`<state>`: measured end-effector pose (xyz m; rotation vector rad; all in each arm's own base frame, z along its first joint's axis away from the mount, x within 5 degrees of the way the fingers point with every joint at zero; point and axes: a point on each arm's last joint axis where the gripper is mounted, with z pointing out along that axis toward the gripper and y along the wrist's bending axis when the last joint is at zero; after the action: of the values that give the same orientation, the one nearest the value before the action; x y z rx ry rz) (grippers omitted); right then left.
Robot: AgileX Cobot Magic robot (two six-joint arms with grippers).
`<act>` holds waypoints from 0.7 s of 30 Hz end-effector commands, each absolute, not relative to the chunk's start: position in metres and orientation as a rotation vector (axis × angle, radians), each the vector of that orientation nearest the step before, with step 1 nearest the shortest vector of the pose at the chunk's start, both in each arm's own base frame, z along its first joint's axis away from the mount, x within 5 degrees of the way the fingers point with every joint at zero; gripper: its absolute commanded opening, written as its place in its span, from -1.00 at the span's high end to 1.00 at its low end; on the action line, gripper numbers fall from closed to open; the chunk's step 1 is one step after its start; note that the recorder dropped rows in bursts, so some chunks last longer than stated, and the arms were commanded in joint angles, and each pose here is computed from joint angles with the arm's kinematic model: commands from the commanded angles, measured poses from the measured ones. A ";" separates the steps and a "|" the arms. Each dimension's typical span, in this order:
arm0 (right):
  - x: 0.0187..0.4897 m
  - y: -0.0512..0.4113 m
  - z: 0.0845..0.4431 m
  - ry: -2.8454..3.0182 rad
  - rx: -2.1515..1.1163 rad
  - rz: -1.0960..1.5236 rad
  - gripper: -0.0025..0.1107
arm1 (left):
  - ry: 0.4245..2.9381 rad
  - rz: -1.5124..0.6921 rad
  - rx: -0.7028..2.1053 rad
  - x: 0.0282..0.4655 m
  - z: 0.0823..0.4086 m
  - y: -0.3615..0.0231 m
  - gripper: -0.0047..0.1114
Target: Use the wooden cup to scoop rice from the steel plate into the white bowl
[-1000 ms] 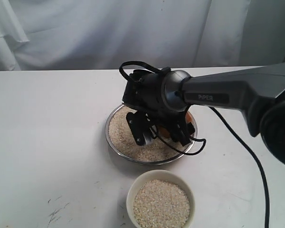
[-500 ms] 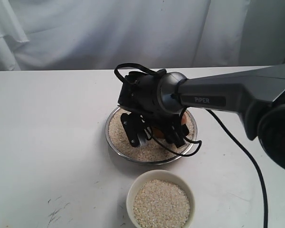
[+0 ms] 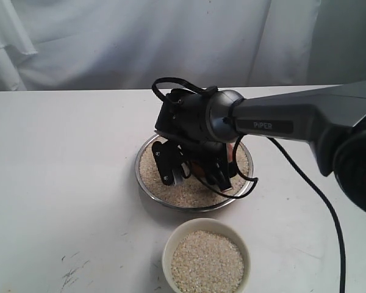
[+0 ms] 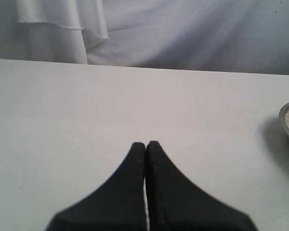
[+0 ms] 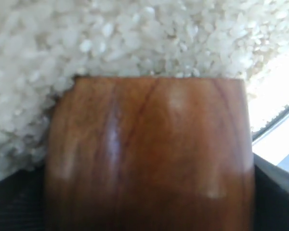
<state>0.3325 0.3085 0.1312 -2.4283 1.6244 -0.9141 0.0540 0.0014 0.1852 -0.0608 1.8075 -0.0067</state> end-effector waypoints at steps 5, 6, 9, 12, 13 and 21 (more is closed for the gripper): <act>0.347 0.303 0.134 1.688 -2.306 -0.785 0.96 | 1.801 -0.008 -0.058 0.054 0.184 0.001 0.92; 0.348 0.304 0.134 1.677 -2.299 -0.780 0.96 | 1.801 -0.008 -0.058 0.054 0.184 0.001 0.92; 0.353 0.301 0.136 1.684 -2.268 -0.753 0.96 | 1.801 -0.008 -0.058 0.054 0.184 0.001 0.92; 0.357 0.300 0.139 1.712 -2.227 -0.707 0.96 | 1.801 -0.008 -0.058 0.054 0.184 0.001 0.92; 0.359 0.299 0.141 1.731 -2.212 -0.687 0.96 | 1.801 -0.008 -0.058 0.054 0.184 0.001 0.92; 0.372 0.292 0.145 1.827 -2.110 -0.542 0.96 | 1.801 -0.008 -0.058 0.054 0.184 0.001 0.92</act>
<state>0.3653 0.2941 0.1368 -2.1614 1.8226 -0.5903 0.0540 0.0014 0.1852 -0.0608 1.8075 -0.0067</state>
